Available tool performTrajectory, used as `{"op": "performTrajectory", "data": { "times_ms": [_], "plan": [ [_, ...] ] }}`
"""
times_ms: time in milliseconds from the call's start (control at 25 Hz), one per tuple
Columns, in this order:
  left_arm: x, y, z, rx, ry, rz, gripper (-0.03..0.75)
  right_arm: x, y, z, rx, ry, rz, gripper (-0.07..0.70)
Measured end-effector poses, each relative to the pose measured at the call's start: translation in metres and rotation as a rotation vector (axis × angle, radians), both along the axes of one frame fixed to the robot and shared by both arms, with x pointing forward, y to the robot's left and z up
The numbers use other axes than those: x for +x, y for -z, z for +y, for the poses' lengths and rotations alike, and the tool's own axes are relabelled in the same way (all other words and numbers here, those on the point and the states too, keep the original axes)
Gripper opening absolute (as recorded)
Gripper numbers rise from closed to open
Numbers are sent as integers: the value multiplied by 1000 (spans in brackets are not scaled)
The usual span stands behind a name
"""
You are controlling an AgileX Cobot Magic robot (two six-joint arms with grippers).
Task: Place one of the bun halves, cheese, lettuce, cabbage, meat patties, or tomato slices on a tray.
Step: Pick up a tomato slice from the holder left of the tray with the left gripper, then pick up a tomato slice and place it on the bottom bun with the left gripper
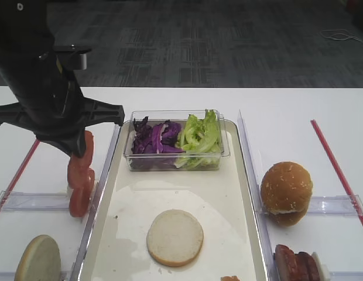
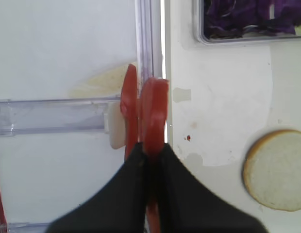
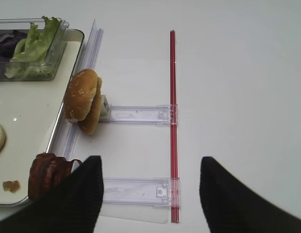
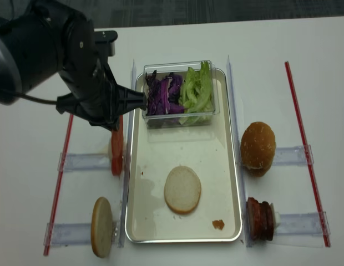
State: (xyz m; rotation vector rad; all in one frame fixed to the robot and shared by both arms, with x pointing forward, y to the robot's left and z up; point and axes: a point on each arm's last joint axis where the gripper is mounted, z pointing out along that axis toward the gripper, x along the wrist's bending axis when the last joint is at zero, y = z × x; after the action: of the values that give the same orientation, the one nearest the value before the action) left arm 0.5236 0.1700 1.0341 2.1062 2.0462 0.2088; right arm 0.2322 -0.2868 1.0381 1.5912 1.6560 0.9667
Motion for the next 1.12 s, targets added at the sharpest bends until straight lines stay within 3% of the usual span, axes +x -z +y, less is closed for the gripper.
{"op": "performTrajectory", "data": {
  "times_ms": [400,600,1120],
  "plan": [
    [-16,-26,3,-56,58,-43,15,0,0,0,0,0,0,452],
    [-21,-28,-3,-130,102,-29,15,0,0,0,0,0,0,452],
    [-49,-19,-1,-302,159,-51,13,0,0,0,0,0,0,452]
  ]
}}
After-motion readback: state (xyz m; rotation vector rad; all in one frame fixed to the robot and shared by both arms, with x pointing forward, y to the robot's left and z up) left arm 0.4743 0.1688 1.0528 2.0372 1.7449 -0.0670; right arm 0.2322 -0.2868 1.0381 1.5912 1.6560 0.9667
